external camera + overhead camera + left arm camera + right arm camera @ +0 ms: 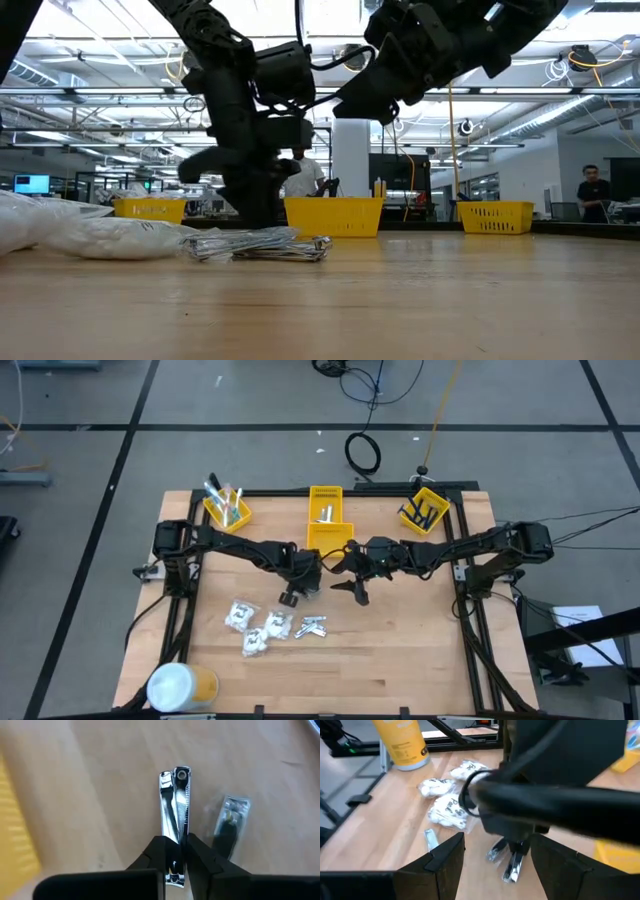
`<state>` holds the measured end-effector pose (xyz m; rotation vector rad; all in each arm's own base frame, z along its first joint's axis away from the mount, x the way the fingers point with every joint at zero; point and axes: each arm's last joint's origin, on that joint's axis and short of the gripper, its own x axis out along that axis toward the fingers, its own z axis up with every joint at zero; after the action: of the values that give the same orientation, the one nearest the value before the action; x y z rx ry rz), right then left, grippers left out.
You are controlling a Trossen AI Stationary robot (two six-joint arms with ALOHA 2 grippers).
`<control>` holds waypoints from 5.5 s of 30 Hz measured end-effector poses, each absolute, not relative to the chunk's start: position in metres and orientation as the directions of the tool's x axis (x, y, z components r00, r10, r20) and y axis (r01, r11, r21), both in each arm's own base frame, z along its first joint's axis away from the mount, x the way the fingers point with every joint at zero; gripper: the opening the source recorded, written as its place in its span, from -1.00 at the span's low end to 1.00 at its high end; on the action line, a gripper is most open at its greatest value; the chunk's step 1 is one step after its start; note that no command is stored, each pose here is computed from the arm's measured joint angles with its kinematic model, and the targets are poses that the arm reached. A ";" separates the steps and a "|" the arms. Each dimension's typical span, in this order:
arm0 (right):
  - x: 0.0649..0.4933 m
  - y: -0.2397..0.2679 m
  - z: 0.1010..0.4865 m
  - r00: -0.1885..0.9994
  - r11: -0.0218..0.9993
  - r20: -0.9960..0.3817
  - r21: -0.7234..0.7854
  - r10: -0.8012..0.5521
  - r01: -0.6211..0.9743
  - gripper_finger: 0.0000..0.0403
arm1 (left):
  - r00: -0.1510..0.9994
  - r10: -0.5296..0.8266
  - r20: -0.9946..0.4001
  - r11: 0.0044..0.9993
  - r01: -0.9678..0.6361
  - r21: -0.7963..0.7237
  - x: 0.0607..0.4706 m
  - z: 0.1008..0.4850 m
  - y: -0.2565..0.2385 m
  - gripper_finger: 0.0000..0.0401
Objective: Pick & Place Travel size toiletries
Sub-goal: Put the nail cutter into the top middle yellow bin
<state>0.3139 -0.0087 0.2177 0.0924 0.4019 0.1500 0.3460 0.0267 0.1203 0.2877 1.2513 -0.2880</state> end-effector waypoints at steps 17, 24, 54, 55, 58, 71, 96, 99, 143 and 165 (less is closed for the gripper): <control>0.285 0.007 0.261 0.951 0.990 -0.289 -0.114 -0.114 0.084 0.07 | 0.532 -0.059 -0.844 0.964 0.251 0.091 0.334 0.194 0.033 -0.84; 0.269 0.008 0.256 0.935 0.975 -0.288 -0.147 -0.206 0.169 0.07 | 0.714 -0.088 -0.695 0.971 0.218 0.101 0.327 0.214 0.056 -0.84; 0.242 0.007 0.255 0.969 0.974 -0.141 -0.128 -0.204 0.186 0.07 | 0.771 0.351 -0.532 0.865 -0.484 -0.131 0.334 0.177 0.221 -0.24; 0.242 0.007 0.255 0.969 0.974 -0.141 -0.129 -0.204 0.186 0.07 | 0.764 0.364 -0.533 0.861 -0.494 -0.120 0.333 0.178 0.221 -0.16; 0.242 0.007 0.255 0.969 0.974 -0.141 -0.130 -0.204 0.187 0.07 | 0.747 0.359 -0.560 0.864 -0.493 -0.103 0.329 0.183 0.219 0.05; 0.242 0.007 0.255 0.969 0.974 -0.141 -0.129 -0.204 0.186 0.07 | 0.652 -0.111 -0.750 0.994 0.075 -0.083 0.302 0.235 0.120 0.31; 0.242 0.007 0.255 0.970 0.977 -0.141 -0.104 -0.199 0.186 0.07 | 0.486 -0.146 -0.862 0.962 0.274 -0.008 0.323 0.126 0.011 0.15; 0.242 0.007 0.254 0.969 0.977 -0.143 -0.105 -0.199 0.185 0.07 | 0.477 -0.170 -0.862 0.957 0.289 -0.029 0.326 0.118 0.011 0.15; 0.241 0.007 0.252 0.966 0.977 -0.164 -0.107 -0.199 0.184 0.07 | 0.869 -0.033 -0.493 0.959 0.166 0.228 0.300 0.232 0.094 -0.86; 0.241 0.007 0.251 0.963 0.976 -0.175 -0.111 -0.205 0.188 0.07 | 0.852 0.392 -0.346 0.907 -0.420 -0.007 0.322 0.184 0.207 -0.62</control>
<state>0.2412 0.0066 0.2513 -0.0938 0.1865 -0.1992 0.3217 0.2074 0.1839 -0.0833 0.3466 0.4277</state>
